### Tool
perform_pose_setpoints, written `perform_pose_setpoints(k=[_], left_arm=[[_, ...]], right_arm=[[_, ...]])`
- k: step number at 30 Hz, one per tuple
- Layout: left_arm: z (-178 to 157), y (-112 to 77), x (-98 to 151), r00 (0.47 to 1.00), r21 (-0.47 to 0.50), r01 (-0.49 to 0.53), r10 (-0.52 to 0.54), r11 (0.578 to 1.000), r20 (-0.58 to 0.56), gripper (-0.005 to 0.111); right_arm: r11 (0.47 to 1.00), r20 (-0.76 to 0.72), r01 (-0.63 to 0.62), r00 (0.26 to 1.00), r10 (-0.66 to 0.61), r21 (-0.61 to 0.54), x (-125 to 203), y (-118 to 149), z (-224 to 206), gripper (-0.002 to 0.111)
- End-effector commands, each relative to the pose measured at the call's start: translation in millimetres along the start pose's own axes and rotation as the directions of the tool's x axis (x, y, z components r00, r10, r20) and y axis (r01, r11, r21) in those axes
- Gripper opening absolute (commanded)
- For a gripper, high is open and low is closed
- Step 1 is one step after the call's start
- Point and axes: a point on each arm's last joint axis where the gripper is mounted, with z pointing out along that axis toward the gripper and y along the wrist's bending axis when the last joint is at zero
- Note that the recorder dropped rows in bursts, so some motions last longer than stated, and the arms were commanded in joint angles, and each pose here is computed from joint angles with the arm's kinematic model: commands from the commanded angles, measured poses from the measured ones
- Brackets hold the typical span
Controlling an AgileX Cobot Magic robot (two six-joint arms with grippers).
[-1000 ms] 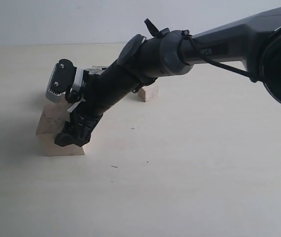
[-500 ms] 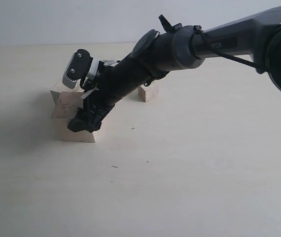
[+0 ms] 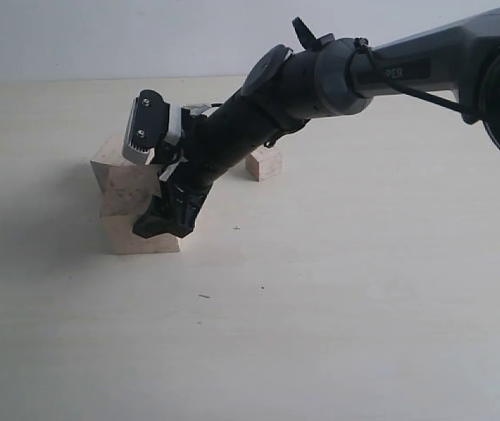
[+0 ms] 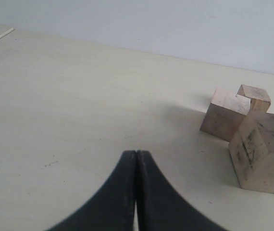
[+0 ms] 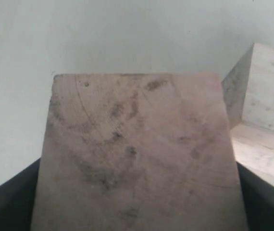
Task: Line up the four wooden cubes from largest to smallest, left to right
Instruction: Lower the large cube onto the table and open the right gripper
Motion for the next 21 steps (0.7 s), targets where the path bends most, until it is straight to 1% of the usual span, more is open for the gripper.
perform_pose_setpoints(k=[1, 4, 7, 11, 13, 16, 18, 21], left_arm=[[0.0, -0.2, 0.0, 1.0, 0.003, 0.007, -0.007, 1.0, 0.01, 0.0], [0.0, -0.2, 0.0, 1.0, 0.003, 0.007, -0.007, 1.0, 0.01, 0.0], [0.0, -0.2, 0.0, 1.0, 0.003, 0.007, -0.007, 1.0, 0.01, 0.0], [0.0, -0.2, 0.0, 1.0, 0.003, 0.007, -0.007, 1.0, 0.01, 0.0], [0.0, -0.2, 0.0, 1.0, 0.003, 0.007, -0.007, 1.0, 0.01, 0.0], [0.0, -0.2, 0.0, 1.0, 0.003, 0.007, -0.007, 1.0, 0.01, 0.0], [0.0, -0.2, 0.0, 1.0, 0.003, 0.007, -0.007, 1.0, 0.01, 0.0], [0.0, -0.2, 0.0, 1.0, 0.003, 0.007, -0.007, 1.0, 0.01, 0.0]], right_arm=[[0.998, -0.039, 0.051, 0.998, -0.052, -0.028, 7.2, 1.6, 1.6, 0.0], [0.999, -0.04, 0.027, 0.999, -0.028, -0.027, 7.2, 1.6, 1.6, 0.001], [0.999, -0.04, 0.022, 0.999, -0.023, -0.027, 7.2, 1.6, 1.6, 0.004], [0.999, -0.038, 0.02, 0.999, -0.021, -0.029, 7.1, 1.8, 1.6, 0.018], [0.999, -0.036, 0.017, 0.999, -0.018, -0.028, 6.9, 1.7, 1.6, 0.03], [1.0, -0.018, -0.003, 1.0, 0.003, -0.026, 5.2, 1.6, 1.6, 0.053], [1.0, -0.016, -0.006, 1.0, 0.006, -0.021, 5.0, 1.1, 1.6, 0.071], [1.0, -0.001, -0.023, 1.0, 0.023, -0.015, 3.6, 0.6, 1.7, 0.09]])
